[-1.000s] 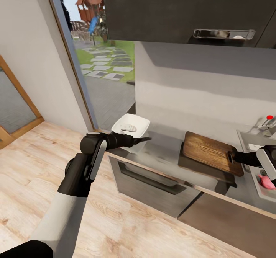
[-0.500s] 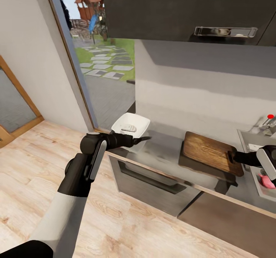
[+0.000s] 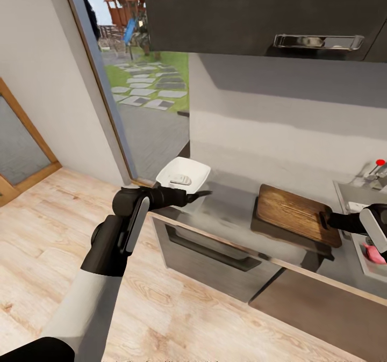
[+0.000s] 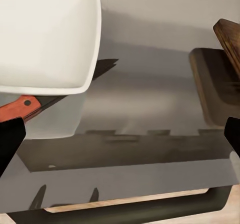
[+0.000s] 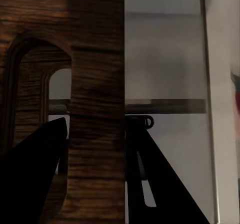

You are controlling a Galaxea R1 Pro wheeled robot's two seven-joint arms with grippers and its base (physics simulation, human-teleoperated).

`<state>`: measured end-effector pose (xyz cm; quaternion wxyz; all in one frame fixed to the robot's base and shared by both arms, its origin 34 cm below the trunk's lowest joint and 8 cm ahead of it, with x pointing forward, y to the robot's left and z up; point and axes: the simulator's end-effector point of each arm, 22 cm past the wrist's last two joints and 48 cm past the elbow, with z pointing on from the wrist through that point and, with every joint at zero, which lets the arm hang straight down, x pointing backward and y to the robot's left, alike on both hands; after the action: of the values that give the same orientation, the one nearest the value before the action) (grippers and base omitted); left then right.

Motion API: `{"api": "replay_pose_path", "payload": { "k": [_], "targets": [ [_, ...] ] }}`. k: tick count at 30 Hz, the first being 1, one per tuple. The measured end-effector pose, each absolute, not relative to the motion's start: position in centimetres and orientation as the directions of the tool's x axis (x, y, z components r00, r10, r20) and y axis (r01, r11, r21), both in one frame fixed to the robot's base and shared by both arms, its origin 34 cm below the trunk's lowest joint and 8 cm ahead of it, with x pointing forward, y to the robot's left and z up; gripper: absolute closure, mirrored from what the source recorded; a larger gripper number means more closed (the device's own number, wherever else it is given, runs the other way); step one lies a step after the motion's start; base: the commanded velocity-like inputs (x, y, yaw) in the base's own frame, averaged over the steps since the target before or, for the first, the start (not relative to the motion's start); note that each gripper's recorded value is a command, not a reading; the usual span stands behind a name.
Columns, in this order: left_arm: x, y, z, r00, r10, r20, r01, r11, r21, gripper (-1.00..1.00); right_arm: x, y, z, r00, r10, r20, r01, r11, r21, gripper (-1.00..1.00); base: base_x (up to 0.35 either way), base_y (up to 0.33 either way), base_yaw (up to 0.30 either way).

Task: In the kitchen, take the Vidalia onion out of the sink, dice it on the chopping board with the paring knife, put the diced onion into the bowl on the countertop, then place both the paring knife and the chopping board into the sink.

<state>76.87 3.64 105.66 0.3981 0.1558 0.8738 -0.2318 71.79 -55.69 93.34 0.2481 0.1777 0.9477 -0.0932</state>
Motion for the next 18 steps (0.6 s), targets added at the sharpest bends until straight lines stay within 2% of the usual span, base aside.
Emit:
{"api": "replay_pose_path", "payload": {
  "k": [18],
  "targets": [
    [76.9,3.6,104.3,-0.650,0.088,-0.754,0.451,0.844,-0.291,-1.00,71.8,-55.7,92.4,-0.822,0.283,-0.494,0.378,0.920,-0.102,1.00,0.000,0.000,0.000]
  ]
}}
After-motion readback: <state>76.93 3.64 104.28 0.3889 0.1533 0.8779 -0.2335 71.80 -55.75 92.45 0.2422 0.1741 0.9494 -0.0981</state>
